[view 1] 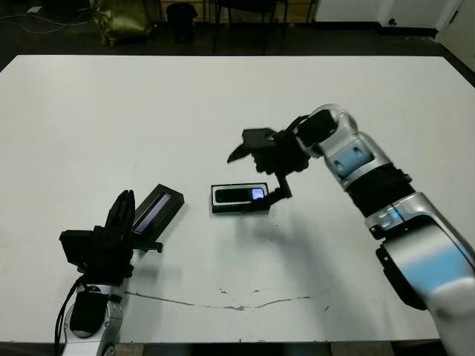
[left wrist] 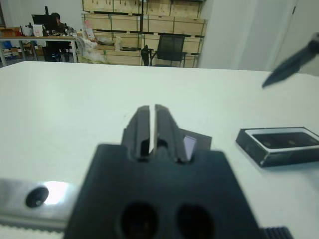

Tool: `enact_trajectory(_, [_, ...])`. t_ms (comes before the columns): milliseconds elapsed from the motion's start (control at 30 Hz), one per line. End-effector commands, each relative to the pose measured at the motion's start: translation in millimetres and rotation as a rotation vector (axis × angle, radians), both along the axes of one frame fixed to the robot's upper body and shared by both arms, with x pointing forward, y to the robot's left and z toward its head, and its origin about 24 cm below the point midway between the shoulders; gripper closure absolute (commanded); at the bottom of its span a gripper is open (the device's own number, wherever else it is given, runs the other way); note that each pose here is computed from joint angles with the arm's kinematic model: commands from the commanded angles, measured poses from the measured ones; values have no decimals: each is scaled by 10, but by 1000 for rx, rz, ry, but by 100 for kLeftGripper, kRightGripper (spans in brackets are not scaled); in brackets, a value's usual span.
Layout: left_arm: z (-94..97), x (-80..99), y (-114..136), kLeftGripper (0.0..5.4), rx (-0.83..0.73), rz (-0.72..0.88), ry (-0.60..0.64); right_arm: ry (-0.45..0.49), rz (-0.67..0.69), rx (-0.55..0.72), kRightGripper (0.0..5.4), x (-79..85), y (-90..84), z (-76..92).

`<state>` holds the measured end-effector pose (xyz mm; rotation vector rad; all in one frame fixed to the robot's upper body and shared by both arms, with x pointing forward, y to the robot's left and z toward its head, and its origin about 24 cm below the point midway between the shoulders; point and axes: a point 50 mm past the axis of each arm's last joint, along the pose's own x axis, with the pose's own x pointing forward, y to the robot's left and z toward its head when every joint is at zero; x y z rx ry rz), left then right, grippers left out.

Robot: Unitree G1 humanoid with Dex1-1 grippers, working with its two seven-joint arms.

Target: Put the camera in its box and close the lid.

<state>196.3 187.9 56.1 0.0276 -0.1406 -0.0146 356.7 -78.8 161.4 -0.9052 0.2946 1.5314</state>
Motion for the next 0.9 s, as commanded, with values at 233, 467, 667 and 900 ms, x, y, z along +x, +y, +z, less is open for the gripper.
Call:
enact_trajectory(233, [-66, -22, 19, 540, 8, 1, 38, -53, -192, 324, 3, 101, -297, 437])
enact_trajectory(467, [-58, -16, 51, 540, 11, 6, 18, -161, -535, 722, 82, -68, -635, 328])
enact_trajectory(667, [-30, -15, 70, 540, 13, 2, 1, -223, -786, 873, 219, -419, -915, -24])
enact_trajectory(900, [21, -17, 92, 540, 36, -8, -15, -199, -948, 902, 381, -926, -1088, -472])
